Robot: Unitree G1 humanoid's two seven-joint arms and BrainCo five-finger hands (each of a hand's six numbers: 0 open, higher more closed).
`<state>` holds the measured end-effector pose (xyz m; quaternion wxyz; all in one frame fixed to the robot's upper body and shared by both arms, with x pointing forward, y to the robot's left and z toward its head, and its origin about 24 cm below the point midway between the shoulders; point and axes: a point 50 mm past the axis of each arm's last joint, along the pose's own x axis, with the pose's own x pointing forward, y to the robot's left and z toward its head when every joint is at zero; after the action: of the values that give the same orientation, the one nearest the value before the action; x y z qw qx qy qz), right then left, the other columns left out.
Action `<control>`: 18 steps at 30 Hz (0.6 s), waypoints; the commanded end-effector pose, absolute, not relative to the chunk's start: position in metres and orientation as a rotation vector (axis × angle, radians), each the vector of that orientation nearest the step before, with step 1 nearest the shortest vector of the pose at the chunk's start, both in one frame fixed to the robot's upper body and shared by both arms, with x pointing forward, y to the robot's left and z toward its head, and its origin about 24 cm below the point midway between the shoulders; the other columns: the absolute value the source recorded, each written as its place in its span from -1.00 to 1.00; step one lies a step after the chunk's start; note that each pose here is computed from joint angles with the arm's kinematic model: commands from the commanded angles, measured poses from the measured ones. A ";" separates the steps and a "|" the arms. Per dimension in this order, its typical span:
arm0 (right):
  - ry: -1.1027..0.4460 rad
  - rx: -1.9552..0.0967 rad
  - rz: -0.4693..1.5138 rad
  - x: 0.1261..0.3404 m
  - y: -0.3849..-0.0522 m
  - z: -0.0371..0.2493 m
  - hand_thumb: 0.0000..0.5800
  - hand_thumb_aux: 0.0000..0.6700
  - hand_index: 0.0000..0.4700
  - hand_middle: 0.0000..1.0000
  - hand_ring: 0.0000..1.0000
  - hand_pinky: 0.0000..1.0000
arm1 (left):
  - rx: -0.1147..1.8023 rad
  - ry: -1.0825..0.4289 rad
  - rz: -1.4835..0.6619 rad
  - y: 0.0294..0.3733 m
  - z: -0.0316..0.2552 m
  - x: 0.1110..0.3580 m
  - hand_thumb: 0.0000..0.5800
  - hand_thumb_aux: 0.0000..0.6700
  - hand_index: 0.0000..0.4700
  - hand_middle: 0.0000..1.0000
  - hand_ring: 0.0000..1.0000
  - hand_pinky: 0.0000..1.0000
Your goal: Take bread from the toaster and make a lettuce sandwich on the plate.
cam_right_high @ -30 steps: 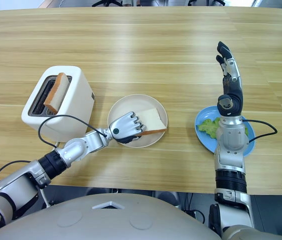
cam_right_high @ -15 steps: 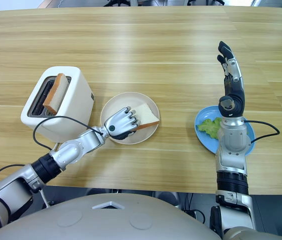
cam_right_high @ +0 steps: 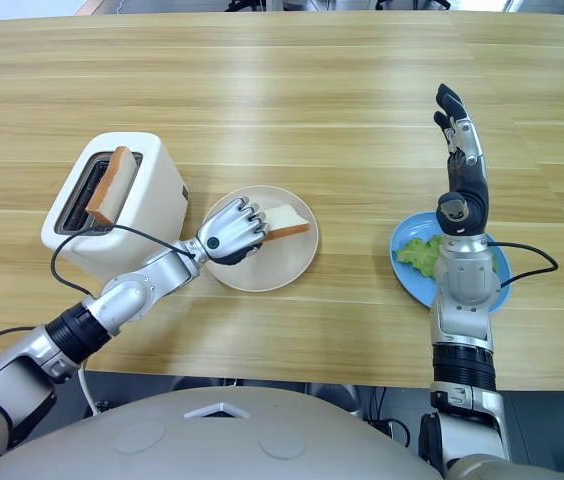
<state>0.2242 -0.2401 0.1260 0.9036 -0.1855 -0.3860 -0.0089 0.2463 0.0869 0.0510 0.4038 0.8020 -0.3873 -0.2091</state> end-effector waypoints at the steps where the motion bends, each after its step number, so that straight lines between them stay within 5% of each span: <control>1: -0.802 -0.390 -0.020 0.224 -0.240 0.128 -1.00 -1.00 -1.00 -1.00 -1.00 -1.00 | 2.076 -0.909 -0.726 0.095 0.026 0.237 1.00 1.00 0.96 0.03 0.03 0.03; 7: -0.805 -0.393 -0.021 0.224 -0.241 0.129 -1.00 -1.00 -1.00 -1.00 -1.00 -1.00 | 2.030 -0.831 -0.971 0.101 0.004 0.221 1.00 1.00 0.96 -0.05 -0.05 -0.05; 8: -0.805 -0.393 -0.020 0.224 -0.242 0.129 -1.00 -1.00 -1.00 -1.00 -1.00 -1.00 | 1.995 -0.822 -0.974 0.099 0.005 0.219 1.00 1.00 0.96 -0.41 -0.41 -0.41; 9: -0.805 -0.394 -0.020 0.224 -0.242 0.129 -1.00 -1.00 -1.00 -1.00 -1.00 -1.00 | 1.949 -0.794 -0.970 0.096 0.007 0.217 -1.00 -1.00 -1.00 -1.00 -1.00 -1.00; 18: -0.809 -0.401 -0.028 0.222 -0.244 0.130 -1.00 -1.00 -1.00 -1.00 -1.00 -1.00 | 1.731 -0.856 -0.785 0.081 0.070 0.222 -1.00 -1.00 -1.00 -1.00 -1.00 -1.00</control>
<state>0.2238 -0.2414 0.1266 0.9029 -0.1880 -0.3864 -0.0099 0.2150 0.0764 0.0575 0.5007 0.7093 -0.3540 -0.3476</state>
